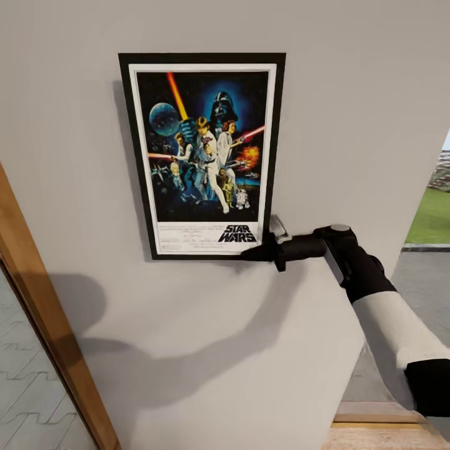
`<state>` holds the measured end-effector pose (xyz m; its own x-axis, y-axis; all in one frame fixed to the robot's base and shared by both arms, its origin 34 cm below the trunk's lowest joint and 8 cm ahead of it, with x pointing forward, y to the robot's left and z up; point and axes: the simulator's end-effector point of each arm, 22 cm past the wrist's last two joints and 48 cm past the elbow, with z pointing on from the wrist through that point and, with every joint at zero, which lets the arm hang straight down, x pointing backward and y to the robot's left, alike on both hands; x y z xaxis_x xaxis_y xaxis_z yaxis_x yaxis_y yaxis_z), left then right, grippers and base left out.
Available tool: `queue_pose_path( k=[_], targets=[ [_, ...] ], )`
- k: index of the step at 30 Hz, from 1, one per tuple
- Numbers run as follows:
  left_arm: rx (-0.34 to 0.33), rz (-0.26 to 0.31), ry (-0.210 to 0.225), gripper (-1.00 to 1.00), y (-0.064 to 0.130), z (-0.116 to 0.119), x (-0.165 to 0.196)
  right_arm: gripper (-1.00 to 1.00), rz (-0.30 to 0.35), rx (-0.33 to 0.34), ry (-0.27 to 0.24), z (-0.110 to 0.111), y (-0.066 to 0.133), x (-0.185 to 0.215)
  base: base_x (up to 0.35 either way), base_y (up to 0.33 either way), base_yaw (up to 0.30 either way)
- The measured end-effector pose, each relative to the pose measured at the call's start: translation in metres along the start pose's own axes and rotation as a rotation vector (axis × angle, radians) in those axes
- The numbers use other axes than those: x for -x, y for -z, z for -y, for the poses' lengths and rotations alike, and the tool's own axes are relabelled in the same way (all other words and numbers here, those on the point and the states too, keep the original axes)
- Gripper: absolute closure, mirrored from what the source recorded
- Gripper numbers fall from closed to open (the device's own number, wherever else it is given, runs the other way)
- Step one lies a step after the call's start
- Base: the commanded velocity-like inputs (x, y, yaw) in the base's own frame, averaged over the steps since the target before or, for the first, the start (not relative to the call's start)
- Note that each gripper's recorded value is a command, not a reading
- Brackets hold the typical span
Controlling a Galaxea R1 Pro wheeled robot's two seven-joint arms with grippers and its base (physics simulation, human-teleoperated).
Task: Pick up the poster from the kitchen countertop and hang it on one of the wall nails in the kitchen.
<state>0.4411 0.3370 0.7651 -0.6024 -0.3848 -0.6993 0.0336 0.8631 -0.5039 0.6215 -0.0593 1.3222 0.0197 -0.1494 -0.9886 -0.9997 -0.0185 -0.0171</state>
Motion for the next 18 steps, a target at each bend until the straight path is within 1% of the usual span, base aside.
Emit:
queue_pose_path(
  k=[7,8,12,13,14,15,18],
  targets=[
    [0.0,0.0,-0.001,-1.0,0.0,0.0,0.0,1.0,0.0,0.012,0.005,-0.003,0.003,-0.002,0.0,0.0,0.0],
    [-0.001,0.001,-0.001,-1.0,0.001,0.0,0.0,1.0,0.0,0.007,-0.017,-0.003,0.0,0.001,0.0,0.0,0.0],
    [0.0,0.001,-0.001,-1.0,0.001,0.0,0.0,1.0,0.001,0.007,-0.016,-0.003,0.0,0.001,0.0,0.0,0.0],
    [0.0,0.001,-0.001,-1.0,0.001,0.0,0.0,-1.0,0.001,0.007,-0.016,-0.003,0.0,0.001,0.0,0.0,0.0],
    [0.0,0.0,-0.001,-1.0,0.0,0.0,0.0,-1.0,0.106,-0.092,-0.108,0.021,0.017,0.025,0.0,0.0,0.0],
    [-0.001,0.002,-0.001,-1.0,0.001,0.0,0.0,-1.0,0.153,-0.106,-0.096,0.022,0.028,0.036,0.0,0.0,0.0],
    [-0.001,0.002,-0.001,-1.0,0.001,0.0,0.001,-1.0,0.16,-0.101,-0.108,0.021,0.028,0.037,0.0,0.0,0.0]
  ],
)
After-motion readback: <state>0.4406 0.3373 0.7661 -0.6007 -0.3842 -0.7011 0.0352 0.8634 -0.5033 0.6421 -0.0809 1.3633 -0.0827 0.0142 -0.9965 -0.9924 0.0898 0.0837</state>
